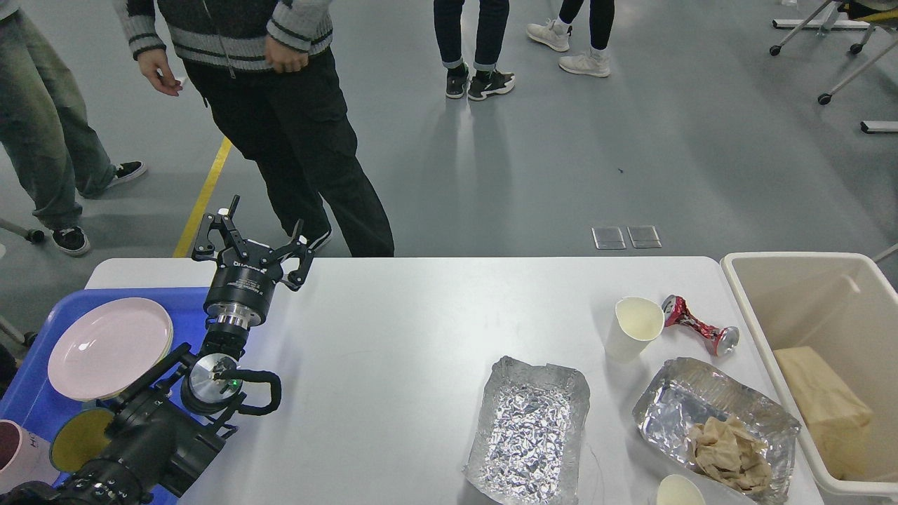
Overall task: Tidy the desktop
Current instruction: 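Release the bag and bring the right gripper back down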
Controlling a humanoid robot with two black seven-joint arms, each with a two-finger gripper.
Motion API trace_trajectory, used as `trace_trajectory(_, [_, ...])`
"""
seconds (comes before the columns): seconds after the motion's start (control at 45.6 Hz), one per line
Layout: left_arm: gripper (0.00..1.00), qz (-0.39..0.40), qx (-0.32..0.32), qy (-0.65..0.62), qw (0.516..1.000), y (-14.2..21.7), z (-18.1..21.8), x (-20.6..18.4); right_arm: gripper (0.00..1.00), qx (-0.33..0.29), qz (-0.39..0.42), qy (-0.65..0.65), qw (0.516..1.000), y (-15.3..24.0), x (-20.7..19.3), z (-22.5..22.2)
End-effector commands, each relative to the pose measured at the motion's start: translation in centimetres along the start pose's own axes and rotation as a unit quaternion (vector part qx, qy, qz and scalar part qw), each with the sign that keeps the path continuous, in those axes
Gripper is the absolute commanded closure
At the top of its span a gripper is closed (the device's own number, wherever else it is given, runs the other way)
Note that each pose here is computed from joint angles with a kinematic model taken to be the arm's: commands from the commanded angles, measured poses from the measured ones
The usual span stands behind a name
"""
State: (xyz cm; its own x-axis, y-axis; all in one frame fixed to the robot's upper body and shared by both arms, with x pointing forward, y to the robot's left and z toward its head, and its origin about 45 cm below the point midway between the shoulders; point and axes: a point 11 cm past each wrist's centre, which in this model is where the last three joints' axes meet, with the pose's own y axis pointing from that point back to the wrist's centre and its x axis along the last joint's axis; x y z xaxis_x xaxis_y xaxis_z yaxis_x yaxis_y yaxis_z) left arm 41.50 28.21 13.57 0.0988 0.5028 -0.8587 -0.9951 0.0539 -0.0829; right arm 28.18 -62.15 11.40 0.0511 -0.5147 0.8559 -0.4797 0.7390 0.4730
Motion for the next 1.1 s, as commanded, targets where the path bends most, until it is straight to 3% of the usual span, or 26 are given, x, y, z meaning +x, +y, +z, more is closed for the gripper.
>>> trace_trajectory(0.0, [0.04, 0.000, 0.000, 0.000, 1.000, 0.0, 0.0, 0.0, 0.00, 0.025, -0.005, -0.021, 0.999, 0.1, 0.9, -3.3])
trace_trajectory(0.11, [0.04, 0.000, 0.001, 0.000, 1.000, 0.0, 0.0, 0.0, 0.00, 0.068, -0.032, -0.048, 0.996, 0.6, 2.8, -8.5])
trace_trajectory(0.329, [0.04, 0.000, 0.000, 0.000, 1.000, 0.0, 0.1, 0.0, 0.00, 0.188, -0.167, -0.087, 0.964, 4.5, 8.1, -19.8])
trace_trajectory(0.548, [0.04, 0.000, 0.000, 0.000, 1.000, 0.0, 0.0, 0.0, 0.00, 0.304, -0.269, -0.052, 0.912, 11.7, 12.4, -29.4])
trace_trajectory(0.658, [0.04, 0.000, 0.000, 0.000, 1.000, 0.0, 0.0, 0.0, 0.00, 0.336, -0.314, 0.010, 0.888, 15.7, 11.1, -33.0])
trace_trajectory(0.833, [0.04, 0.000, 0.000, 0.000, 1.000, 0.0, 0.0, 0.0, 0.00, 0.316, -0.410, 0.112, 0.848, 19.7, 5.5, -31.2])
trace_trajectory(1.074, [0.04, 0.000, 0.000, -0.001, 1.000, 0.0, 0.0, 0.0, 0.00, 0.284, -0.491, 0.250, 0.785, 27.7, -1.6, -24.5])
